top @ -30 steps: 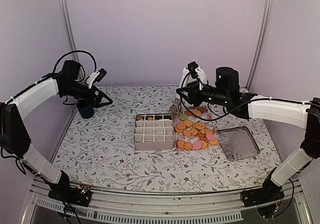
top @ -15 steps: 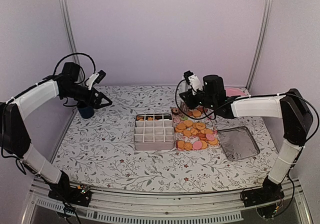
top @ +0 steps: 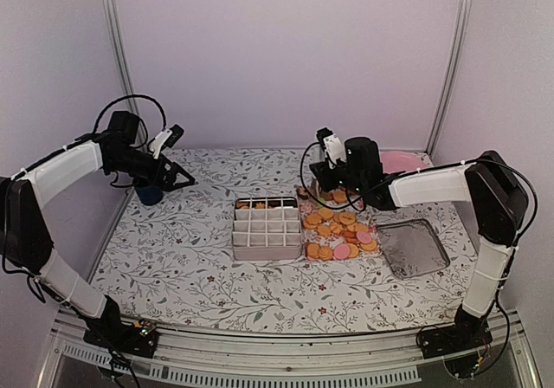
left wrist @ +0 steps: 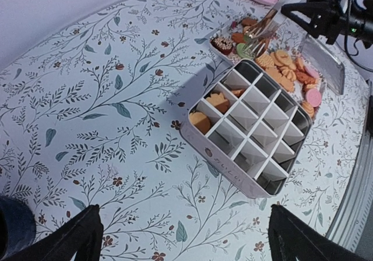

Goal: Pack the cookies
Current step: Pick up the fake cookies from the plate.

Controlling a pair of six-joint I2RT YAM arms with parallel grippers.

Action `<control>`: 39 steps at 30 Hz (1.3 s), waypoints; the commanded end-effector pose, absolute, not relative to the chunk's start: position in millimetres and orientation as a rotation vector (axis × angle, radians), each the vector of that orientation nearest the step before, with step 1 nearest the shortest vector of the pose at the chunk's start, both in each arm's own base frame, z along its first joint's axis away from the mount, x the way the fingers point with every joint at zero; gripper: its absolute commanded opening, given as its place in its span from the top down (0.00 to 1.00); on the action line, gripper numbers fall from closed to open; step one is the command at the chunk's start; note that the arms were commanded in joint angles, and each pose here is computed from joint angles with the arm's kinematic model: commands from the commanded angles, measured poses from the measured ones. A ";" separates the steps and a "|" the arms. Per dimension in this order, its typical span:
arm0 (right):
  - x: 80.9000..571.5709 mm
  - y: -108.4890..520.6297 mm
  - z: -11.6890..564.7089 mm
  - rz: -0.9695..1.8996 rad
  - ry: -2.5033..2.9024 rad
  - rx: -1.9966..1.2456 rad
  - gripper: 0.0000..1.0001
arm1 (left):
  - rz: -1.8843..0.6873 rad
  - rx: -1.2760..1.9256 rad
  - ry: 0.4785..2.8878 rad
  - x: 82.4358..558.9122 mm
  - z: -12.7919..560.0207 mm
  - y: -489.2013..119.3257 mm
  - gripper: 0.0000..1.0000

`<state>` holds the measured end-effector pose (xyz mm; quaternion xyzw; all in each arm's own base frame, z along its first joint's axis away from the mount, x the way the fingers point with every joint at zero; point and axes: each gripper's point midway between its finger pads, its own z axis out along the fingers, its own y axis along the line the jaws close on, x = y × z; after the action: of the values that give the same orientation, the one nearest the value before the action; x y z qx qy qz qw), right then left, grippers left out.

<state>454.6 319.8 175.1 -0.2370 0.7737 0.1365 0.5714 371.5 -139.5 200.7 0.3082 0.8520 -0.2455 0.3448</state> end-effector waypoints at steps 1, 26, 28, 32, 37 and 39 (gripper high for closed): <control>464.4 319.4 192.3 0.324 1.750 -0.491 0.60 | -0.640 0.810 2.155 370.1 213.6 -140.8 0.01; 446.4 304.9 148.0 0.321 1.847 -0.487 0.57 | -0.644 0.822 2.132 366.8 217.2 -142.1 0.01; 443.2 299.3 145.0 0.302 1.856 -0.478 0.57 | -0.647 0.825 2.128 366.6 218.0 -142.5 0.01; 437.6 291.5 140.3 0.264 1.870 -0.469 0.55 | -0.657 0.822 2.127 366.5 217.0 -143.1 0.01; 431.5 294.1 134.3 0.241 1.880 -0.493 0.53 | -0.662 0.824 2.120 367.3 219.1 -144.3 0.01; 430.9 295.5 133.6 0.252 1.883 -0.495 0.53 | -0.663 0.822 2.120 367.7 219.8 -144.3 0.01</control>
<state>441.1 299.7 152.1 -0.2006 0.7796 0.1223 0.5806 367.7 -143.2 211.2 0.3161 0.8390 -0.2544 0.3626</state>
